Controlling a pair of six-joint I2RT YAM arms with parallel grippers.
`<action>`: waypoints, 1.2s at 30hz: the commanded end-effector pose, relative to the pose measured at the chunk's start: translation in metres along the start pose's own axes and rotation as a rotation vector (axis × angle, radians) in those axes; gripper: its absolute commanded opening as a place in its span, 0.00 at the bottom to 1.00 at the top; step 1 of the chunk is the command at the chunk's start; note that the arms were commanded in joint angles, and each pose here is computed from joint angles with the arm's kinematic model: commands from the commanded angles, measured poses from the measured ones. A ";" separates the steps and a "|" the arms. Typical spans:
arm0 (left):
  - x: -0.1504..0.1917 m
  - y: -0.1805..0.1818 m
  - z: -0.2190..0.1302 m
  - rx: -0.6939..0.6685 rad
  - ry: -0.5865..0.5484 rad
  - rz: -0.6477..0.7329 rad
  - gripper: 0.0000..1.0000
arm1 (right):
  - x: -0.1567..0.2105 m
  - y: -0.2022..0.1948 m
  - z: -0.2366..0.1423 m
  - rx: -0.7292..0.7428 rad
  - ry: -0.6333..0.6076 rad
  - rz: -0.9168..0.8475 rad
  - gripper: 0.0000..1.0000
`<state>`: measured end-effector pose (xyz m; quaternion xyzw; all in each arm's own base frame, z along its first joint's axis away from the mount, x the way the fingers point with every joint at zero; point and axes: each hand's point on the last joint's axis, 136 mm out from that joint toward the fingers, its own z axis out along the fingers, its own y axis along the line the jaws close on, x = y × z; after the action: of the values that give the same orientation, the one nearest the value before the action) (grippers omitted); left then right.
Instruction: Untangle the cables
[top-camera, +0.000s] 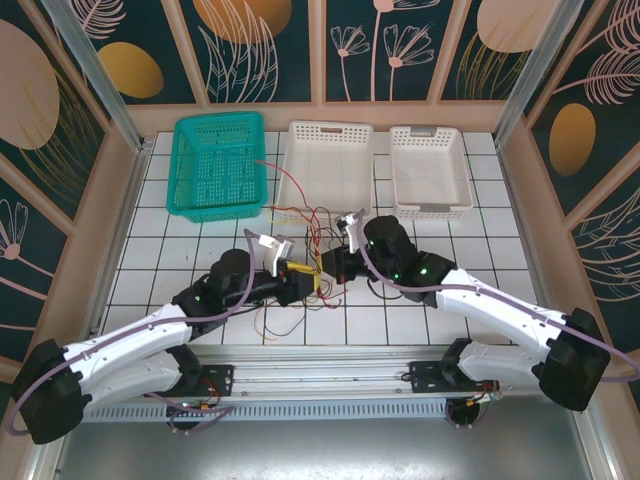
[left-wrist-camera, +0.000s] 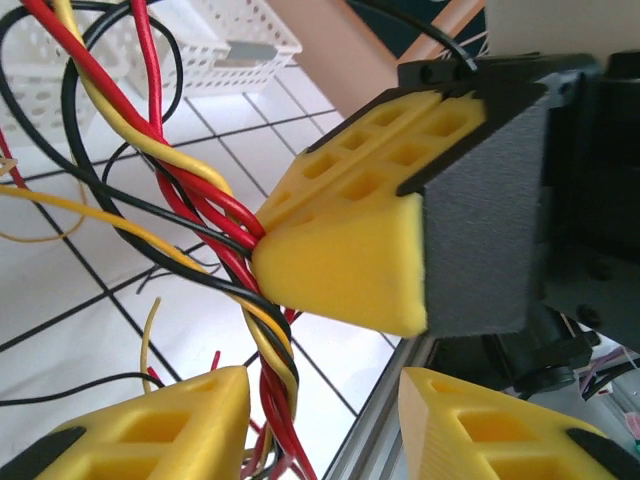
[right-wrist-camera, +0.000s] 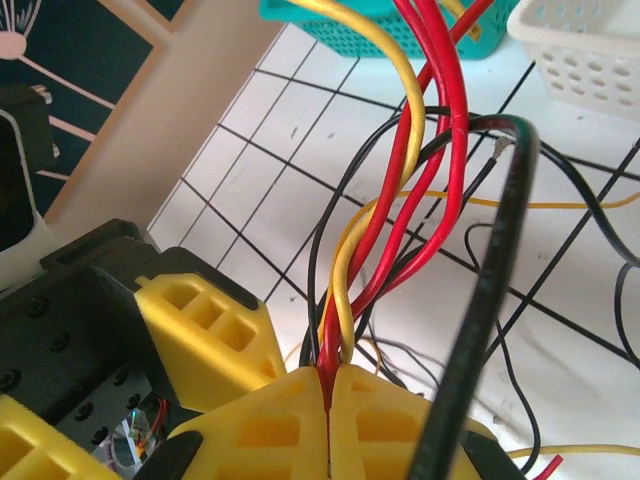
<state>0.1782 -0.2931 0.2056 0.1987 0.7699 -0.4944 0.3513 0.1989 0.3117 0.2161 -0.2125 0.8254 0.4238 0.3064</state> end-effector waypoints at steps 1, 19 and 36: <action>0.002 -0.003 -0.003 0.008 0.000 0.022 0.44 | -0.008 0.001 -0.008 0.003 -0.038 -0.021 0.00; 0.004 -0.005 0.008 0.047 0.013 0.004 0.23 | -0.019 0.035 -0.019 -0.157 -0.060 0.004 0.00; 0.006 -0.003 -0.020 0.005 -0.028 0.027 0.00 | -0.037 -0.057 -0.065 0.157 -0.187 0.134 0.00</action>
<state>0.1679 -0.2827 0.2146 0.2018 0.7553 -0.5046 0.3663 0.2328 0.2519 0.2387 -0.1224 0.8291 0.4156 0.3535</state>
